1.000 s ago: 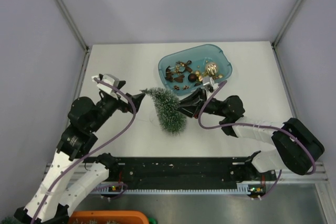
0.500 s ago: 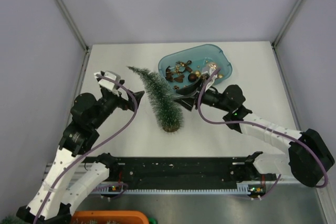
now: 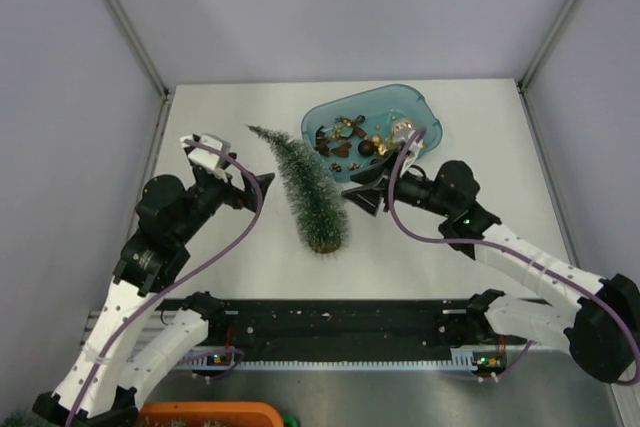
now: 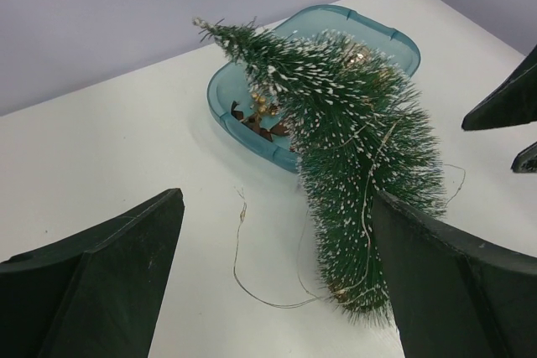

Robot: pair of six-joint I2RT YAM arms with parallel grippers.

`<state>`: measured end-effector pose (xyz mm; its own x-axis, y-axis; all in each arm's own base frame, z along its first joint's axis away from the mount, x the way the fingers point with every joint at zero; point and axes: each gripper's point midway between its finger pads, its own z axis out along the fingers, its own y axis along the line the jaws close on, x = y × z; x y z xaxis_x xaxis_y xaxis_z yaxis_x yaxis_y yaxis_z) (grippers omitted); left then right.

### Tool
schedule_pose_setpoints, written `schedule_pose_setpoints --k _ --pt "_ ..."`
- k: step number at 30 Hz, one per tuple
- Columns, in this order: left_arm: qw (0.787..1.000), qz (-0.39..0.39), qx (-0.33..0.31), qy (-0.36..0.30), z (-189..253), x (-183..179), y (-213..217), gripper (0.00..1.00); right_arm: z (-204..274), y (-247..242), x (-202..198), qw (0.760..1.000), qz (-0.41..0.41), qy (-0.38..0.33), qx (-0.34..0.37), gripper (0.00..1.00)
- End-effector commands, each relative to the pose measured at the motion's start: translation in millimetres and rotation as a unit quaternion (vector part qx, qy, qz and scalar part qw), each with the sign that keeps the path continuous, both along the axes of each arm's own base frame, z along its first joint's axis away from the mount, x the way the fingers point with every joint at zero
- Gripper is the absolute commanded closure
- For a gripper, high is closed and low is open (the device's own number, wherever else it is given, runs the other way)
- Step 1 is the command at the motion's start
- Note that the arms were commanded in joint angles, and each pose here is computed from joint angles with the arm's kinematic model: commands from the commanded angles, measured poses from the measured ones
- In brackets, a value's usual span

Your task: Decorate the small christmas tree

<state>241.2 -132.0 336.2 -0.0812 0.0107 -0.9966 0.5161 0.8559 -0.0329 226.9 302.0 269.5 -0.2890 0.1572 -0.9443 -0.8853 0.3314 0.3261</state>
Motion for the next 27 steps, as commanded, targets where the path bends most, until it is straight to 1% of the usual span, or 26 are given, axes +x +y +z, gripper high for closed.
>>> schedule_pose_setpoints --k 1,3,5,8,9,12,17,20,22,27 --pt "0.999 0.003 -0.013 -0.038 24.3 -3.5 3.9 0.01 49.0 -30.0 12.9 0.997 -0.068 -0.032 0.033 0.42" --pt "0.999 0.005 -0.013 -0.038 23.7 -3.5 4.9 0.01 46.1 -44.2 31.2 0.993 -0.12 -0.007 0.016 0.42" --pt "0.999 0.005 -0.015 -0.039 23.1 -4.5 5.6 0.01 33.0 -56.3 51.3 0.985 -0.169 0.024 -0.01 0.43" --pt "0.999 0.005 -0.015 -0.038 21.4 -5.9 6.2 0.01 -0.9 -75.6 79.7 0.965 -0.238 0.101 -0.031 0.44" --pt "0.999 0.005 -0.014 -0.039 21.1 -7.1 7.2 0.01 -15.4 -82.7 87.7 0.957 -0.258 0.127 -0.036 0.46" --pt "0.999 0.009 -0.01 -0.041 21.0 -8.6 9.8 0.01 -57.9 -92.9 99.9 0.936 -0.29 0.194 -0.048 0.49" --pt "0.999 0.014 -0.011 -0.044 22.1 -10.7 13.0 0.01 -118.7 -83.7 112.7 0.919 -0.284 0.26 -0.086 0.51" --pt "0.999 0.015 -0.012 -0.047 23.2 -11.7 14.1 0.01 -139.4 -76.2 121.9 0.915 -0.279 0.279 -0.087 0.53" --pt "0.999 0.016 -0.012 -0.046 22.8 -11.8 15.1 0.01 -143.5 -73.0 128.1 0.915 -0.28 0.28 -0.081 0.55" --pt "0.999 0.017 -0.011 -0.043 20.9 -13.1 17.5 0.01 -126.0 -83.2 153.7 0.912 -0.312 0.251 -0.093 0.54"
